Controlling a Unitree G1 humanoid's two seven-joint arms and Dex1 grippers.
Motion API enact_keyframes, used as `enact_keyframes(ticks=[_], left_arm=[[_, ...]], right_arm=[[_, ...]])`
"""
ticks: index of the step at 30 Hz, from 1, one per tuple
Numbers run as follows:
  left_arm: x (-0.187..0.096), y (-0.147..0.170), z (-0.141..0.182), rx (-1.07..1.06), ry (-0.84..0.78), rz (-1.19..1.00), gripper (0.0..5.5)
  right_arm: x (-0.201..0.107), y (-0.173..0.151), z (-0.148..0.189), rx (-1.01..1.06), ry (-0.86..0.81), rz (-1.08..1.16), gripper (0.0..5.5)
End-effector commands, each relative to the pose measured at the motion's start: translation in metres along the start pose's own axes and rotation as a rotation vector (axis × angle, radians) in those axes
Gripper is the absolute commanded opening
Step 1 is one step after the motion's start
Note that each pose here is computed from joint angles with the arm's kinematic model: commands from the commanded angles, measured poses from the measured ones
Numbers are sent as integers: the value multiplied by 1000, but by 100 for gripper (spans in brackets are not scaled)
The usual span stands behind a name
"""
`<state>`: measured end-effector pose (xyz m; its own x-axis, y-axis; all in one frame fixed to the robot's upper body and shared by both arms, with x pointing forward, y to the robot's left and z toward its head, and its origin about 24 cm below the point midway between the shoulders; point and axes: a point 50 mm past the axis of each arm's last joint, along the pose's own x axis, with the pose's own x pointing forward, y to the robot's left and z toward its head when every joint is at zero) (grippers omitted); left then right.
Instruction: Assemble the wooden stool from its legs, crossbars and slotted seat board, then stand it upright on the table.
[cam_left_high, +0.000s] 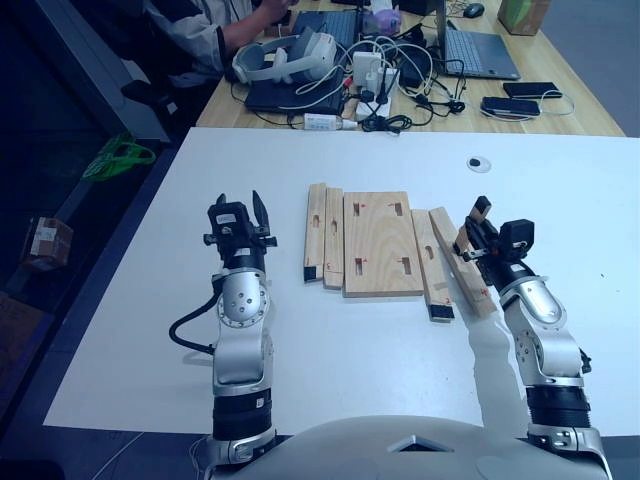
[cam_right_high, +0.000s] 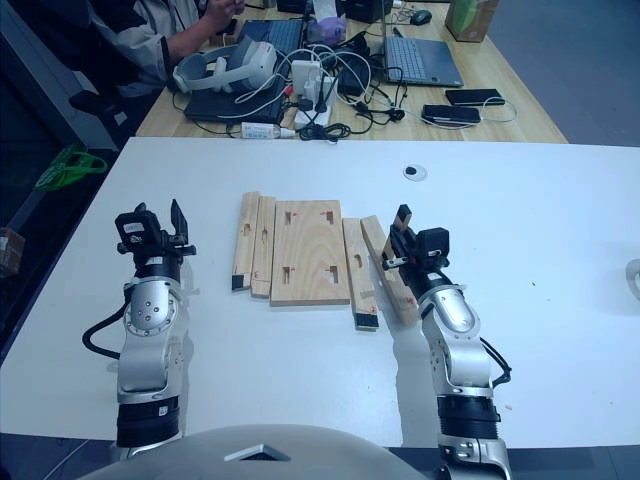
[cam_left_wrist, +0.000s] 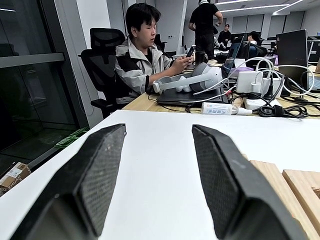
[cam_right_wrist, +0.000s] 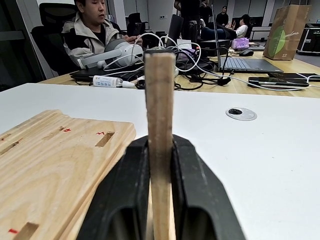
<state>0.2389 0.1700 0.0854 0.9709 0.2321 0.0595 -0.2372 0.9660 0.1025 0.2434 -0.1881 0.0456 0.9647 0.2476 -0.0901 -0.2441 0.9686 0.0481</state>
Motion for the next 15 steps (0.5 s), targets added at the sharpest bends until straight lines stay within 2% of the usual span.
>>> enact_keyframes(ticks=[1,9,15], left_arm=[[1,0,2,11,-11,1,246],[0,-1,0,8,-6,8,246],[-1,-2,0,3,-5,10,246]], right_arm=[[-5,1,-13,11,65,7,57],[-6,5,7,5,-33,81,57],[-4,4,10,-9,-38,79,57]])
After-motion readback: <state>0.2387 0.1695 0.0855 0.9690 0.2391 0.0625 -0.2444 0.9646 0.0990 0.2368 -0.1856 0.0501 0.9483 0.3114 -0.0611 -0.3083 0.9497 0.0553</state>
